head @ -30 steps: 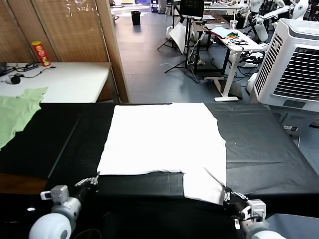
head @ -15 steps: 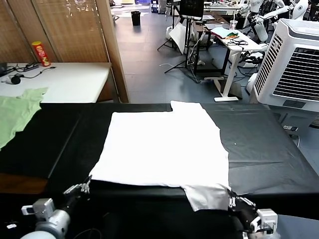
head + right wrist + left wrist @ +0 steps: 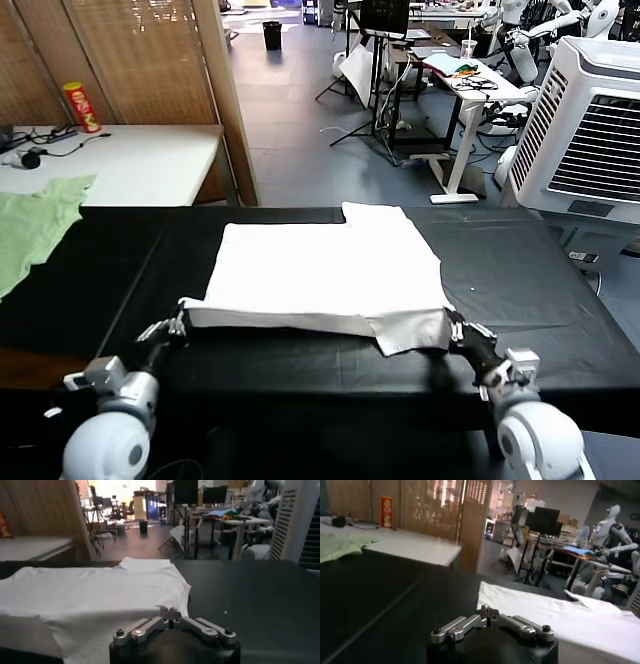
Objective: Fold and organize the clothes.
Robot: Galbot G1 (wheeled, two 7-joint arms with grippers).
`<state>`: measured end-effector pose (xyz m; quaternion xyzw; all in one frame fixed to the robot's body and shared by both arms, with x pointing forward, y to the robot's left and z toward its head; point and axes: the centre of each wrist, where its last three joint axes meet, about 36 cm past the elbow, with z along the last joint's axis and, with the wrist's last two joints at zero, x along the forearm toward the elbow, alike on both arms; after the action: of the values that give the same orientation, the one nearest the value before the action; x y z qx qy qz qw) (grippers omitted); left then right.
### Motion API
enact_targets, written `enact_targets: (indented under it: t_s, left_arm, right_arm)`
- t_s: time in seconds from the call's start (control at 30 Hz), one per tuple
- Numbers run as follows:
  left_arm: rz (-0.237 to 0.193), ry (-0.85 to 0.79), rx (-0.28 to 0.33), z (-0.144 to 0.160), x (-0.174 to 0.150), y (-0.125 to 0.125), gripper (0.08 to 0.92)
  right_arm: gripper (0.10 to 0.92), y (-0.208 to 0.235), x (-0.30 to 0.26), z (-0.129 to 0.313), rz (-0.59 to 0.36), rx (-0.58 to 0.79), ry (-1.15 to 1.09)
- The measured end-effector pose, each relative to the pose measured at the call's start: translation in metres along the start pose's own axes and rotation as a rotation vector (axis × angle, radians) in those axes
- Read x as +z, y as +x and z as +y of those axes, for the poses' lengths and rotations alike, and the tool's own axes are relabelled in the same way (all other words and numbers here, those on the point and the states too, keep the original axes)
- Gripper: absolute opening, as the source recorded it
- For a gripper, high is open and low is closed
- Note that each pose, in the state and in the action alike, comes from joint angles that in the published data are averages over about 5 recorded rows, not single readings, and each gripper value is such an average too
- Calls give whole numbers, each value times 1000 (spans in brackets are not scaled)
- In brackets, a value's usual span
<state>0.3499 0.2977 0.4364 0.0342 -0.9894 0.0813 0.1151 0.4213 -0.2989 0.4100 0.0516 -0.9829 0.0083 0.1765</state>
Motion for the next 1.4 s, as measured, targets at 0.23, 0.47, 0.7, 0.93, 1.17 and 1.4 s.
enact_targets:
  t_s: [0.23,0.47,0.7,0.93,1.17,1.4]
  left_arm:
    - [2,-40,-2,7,4,-33,126]
    - [18,-60,-13,12,8,-63,127]
    - [26,-84,-26,17,8,-72,403]
    - [51,-118,-28,24,17,-54,740]
    - [109,-109,-2,24,31,-39,797]
    - [154,-63,7,28,39,-42,798]
  right_arm:
    - [123,-37,-3,2,-7,-23,1]
    - [343,-39,-10,-6,-48,-62,-14]
    - [712,2,-8,-3,2,-65,40]
    - [797,41,3,1,38,-68,73]
    - [731,50,17,0,81,-67,67]
    - [609,47,23,1,97,-68,64]
